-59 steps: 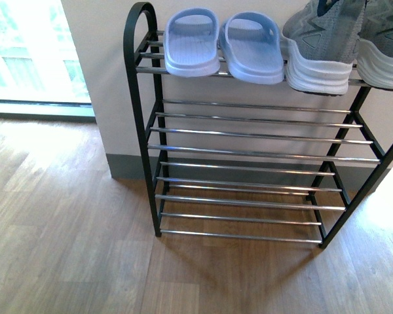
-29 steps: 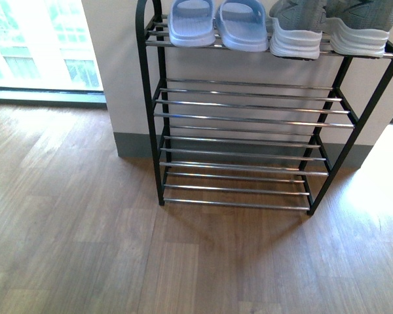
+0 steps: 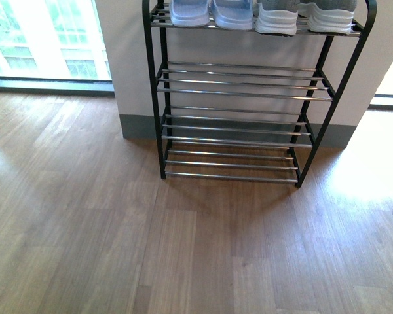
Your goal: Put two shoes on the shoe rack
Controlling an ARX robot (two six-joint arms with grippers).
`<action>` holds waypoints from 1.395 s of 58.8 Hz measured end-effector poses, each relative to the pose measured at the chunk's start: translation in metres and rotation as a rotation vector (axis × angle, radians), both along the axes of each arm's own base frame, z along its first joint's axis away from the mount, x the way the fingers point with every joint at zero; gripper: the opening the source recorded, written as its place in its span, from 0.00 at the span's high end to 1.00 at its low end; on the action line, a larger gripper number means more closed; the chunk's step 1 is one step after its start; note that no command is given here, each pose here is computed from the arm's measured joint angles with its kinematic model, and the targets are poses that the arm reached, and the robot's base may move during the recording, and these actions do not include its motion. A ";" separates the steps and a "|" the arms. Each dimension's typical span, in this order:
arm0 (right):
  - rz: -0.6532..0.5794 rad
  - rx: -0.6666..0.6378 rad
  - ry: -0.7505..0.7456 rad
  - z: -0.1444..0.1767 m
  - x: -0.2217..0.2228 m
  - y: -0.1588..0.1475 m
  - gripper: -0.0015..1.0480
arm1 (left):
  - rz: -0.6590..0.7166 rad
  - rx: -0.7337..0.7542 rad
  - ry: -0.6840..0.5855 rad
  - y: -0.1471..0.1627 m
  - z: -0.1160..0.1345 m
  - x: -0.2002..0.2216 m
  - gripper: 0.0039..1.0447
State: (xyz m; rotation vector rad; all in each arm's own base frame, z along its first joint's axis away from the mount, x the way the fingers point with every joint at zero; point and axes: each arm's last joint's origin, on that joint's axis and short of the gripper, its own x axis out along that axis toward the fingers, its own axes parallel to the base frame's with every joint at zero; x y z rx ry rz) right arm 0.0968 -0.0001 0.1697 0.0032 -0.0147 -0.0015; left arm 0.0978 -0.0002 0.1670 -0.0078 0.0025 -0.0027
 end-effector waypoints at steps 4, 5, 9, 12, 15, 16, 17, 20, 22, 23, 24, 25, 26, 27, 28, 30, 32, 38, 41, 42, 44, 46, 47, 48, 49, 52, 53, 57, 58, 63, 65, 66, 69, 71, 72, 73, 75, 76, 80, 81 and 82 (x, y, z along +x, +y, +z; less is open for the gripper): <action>0.000 0.000 0.000 0.000 0.000 0.000 0.09 | 0.000 0.000 0.000 0.000 0.000 0.000 0.09; 0.000 0.000 0.000 0.000 0.000 0.000 0.09 | 0.000 0.000 0.000 0.000 0.000 0.000 0.09; 0.000 0.000 0.000 0.000 0.000 0.000 0.09 | 0.000 0.000 0.000 0.000 0.000 0.000 0.09; 0.000 0.000 0.000 0.000 0.000 0.000 0.09 | 0.000 0.000 0.000 0.000 0.000 0.000 0.09; 0.000 0.000 0.000 0.000 0.000 0.000 0.09 | 0.000 0.000 0.000 0.000 0.000 0.000 0.09; 0.000 0.000 0.000 0.000 0.000 0.000 0.09 | 0.000 0.000 0.000 0.000 0.000 0.000 0.09; 0.000 0.000 0.000 0.000 0.000 0.000 0.09 | 0.000 0.000 0.000 0.000 0.000 0.000 0.09; 0.000 0.000 0.000 0.000 0.000 0.000 0.09 | 0.000 0.000 0.000 0.000 0.000 0.000 0.09; 0.000 0.000 0.000 0.000 0.000 0.000 0.09 | 0.000 0.000 0.000 0.000 0.000 0.000 0.09; 0.000 0.000 0.000 0.000 0.000 0.000 0.09 | 0.000 0.000 0.000 0.000 0.000 0.000 0.09; 0.000 0.000 0.000 0.000 0.000 0.000 0.09 | 0.000 0.000 0.000 0.000 0.000 0.000 0.09; 0.000 0.000 0.000 0.000 0.000 0.000 0.09 | 0.000 0.000 0.000 0.000 0.000 0.000 0.09; 0.000 0.000 0.000 0.000 0.000 0.000 0.09 | 0.000 0.000 0.000 0.000 0.000 0.000 0.09; 0.000 0.000 0.000 0.000 0.000 0.000 0.09 | 0.000 0.000 0.000 0.000 0.000 0.000 0.09; 0.000 0.000 0.000 0.000 0.000 0.000 0.09 | 0.000 0.000 0.000 0.000 0.000 0.000 0.09; 0.000 0.000 0.000 0.000 0.000 0.000 0.09 | 0.000 0.000 0.000 0.000 0.000 0.000 0.09; 0.000 0.000 0.000 0.000 0.000 0.000 0.09 | 0.000 0.000 0.000 0.000 0.000 0.000 0.09; 0.000 0.000 -0.001 0.000 0.000 0.000 0.09 | 0.000 0.000 0.000 0.000 0.000 0.000 0.09; 0.000 0.000 -0.002 0.000 0.000 0.000 0.09 | 0.000 0.000 0.000 0.000 0.000 0.000 0.09; 0.000 0.000 -0.001 0.000 0.000 0.000 0.09 | 0.000 0.000 0.000 0.000 0.000 0.000 0.09; 0.000 0.000 -0.001 0.000 0.000 0.000 0.09 | 0.000 0.000 0.000 0.000 0.000 0.000 0.09; 0.000 0.000 -0.002 0.000 0.000 0.000 0.09 | 0.000 0.000 0.000 0.000 0.000 0.000 0.09; 0.000 0.000 -0.002 0.000 0.000 0.000 0.09 | 0.000 0.000 0.000 0.000 0.000 0.000 0.09; 0.000 0.000 -0.002 0.000 0.000 0.000 0.09 | 0.000 0.000 0.000 0.000 0.000 0.000 0.09; 0.000 0.000 -0.002 0.000 0.000 0.000 0.09 | 0.000 0.000 0.000 0.000 0.000 0.000 0.09; 0.000 0.000 -0.001 0.000 0.000 0.000 0.09 | 0.000 0.000 0.000 0.000 0.000 0.000 0.09; 0.000 0.000 -0.002 0.000 0.000 0.000 0.09 | 0.000 0.000 0.000 0.000 0.000 0.000 0.09; 0.000 0.000 -0.002 0.000 0.000 0.000 0.09 | 0.000 0.000 0.000 0.000 0.000 0.000 0.09; 0.000 0.000 -0.002 0.000 0.000 0.000 0.09 | 0.000 0.000 0.000 0.000 0.000 0.000 0.09; 0.000 0.000 -0.001 0.000 0.000 0.000 0.09 | 0.000 0.000 0.000 0.000 0.000 0.000 0.09; 0.000 0.000 -0.002 0.000 0.000 0.000 0.09 | 0.000 0.000 0.000 0.000 0.000 0.000 0.09; 0.000 0.000 -0.002 0.000 0.000 0.000 0.09 | 0.000 0.000 0.000 0.000 0.000 0.000 0.09; 0.000 0.000 -0.002 0.000 0.000 0.000 0.09 | 0.000 0.000 0.000 0.000 0.000 0.000 0.09; 0.000 0.000 -0.002 0.000 0.000 0.000 0.09 | 0.000 0.000 0.000 0.000 0.000 0.000 0.09; 0.000 0.000 -0.002 0.000 0.000 0.000 0.09 | 0.000 0.000 0.000 0.000 0.000 0.000 0.09; 0.000 0.000 -0.002 0.000 0.000 0.000 0.09 | 0.000 0.000 0.000 0.000 0.000 0.000 0.09; 0.000 0.000 -0.002 0.000 0.000 0.000 0.09 | 0.000 0.000 0.000 0.000 0.000 0.000 0.09; 0.000 0.000 -0.002 0.000 0.000 0.000 0.09 | 0.000 0.000 0.000 0.000 0.000 0.000 0.09; 0.000 0.000 -0.002 0.000 0.000 0.000 0.09 | 0.000 0.000 0.000 0.000 0.000 0.000 0.09; 0.000 0.000 -0.001 0.000 0.000 0.000 0.09 | 0.000 0.000 0.000 0.000 0.000 0.000 0.09; 0.000 0.000 -0.001 0.000 0.000 0.000 0.09 | 0.000 0.000 0.000 0.000 0.000 0.000 0.09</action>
